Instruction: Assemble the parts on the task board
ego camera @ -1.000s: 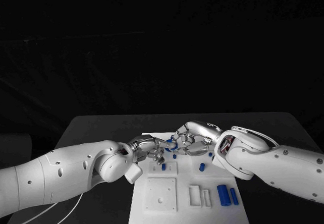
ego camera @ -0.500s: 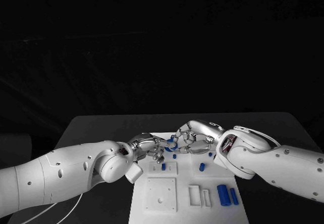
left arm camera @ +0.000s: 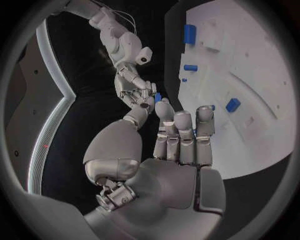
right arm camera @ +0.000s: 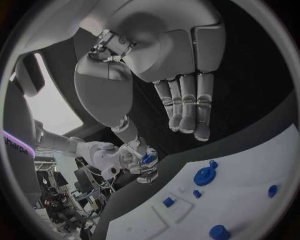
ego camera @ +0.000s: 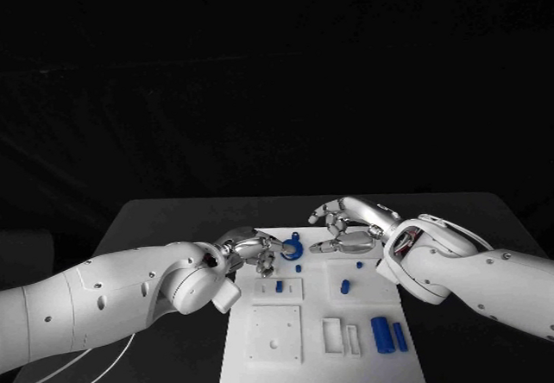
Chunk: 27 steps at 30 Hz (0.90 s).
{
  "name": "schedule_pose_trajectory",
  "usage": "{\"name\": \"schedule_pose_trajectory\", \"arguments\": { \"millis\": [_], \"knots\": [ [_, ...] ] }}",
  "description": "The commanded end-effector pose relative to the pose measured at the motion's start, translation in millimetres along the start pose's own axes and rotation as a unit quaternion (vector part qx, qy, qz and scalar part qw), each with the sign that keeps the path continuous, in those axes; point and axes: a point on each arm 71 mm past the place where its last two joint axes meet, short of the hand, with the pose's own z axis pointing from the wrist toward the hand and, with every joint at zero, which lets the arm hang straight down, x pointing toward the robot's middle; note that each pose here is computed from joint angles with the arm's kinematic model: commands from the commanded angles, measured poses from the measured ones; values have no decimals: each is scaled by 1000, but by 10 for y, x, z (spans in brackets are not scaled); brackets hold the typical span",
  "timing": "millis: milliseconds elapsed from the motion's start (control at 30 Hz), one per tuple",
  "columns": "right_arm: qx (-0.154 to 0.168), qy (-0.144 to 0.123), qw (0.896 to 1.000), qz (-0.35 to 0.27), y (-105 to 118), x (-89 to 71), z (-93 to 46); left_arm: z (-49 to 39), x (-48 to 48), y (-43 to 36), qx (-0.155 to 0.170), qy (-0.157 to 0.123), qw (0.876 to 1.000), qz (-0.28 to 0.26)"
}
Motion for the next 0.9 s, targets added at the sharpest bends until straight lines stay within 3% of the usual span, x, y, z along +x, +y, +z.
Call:
{"name": "schedule_pose_trajectory", "arguments": {
  "millis": [33, 267, 367, 567, 633, 900],
  "knots": [
    [10, -32, 999, 26, -118, -99, -38, -35, -76, 8, -18, -40, 997, 67],
    [48, -61, 996, 31, -384, -334, -88, -114, -197, -99, -41, -86, 983, 160],
    [64, -76, 995, 33, -497, -466, -94, -139, -206, -126, -71, -93, 973, 199],
    [76, -89, 993, 30, -585, -608, -66, -166, -174, -75, -133, -77, 955, 253],
    [81, -95, 992, 37, -601, -653, -56, -177, -153, -9, -150, -73, 947, 274],
    [80, -108, 990, 40, -586, -789, 4, -175, -179, 52, -164, -83, 932, 312]
  ]
}}
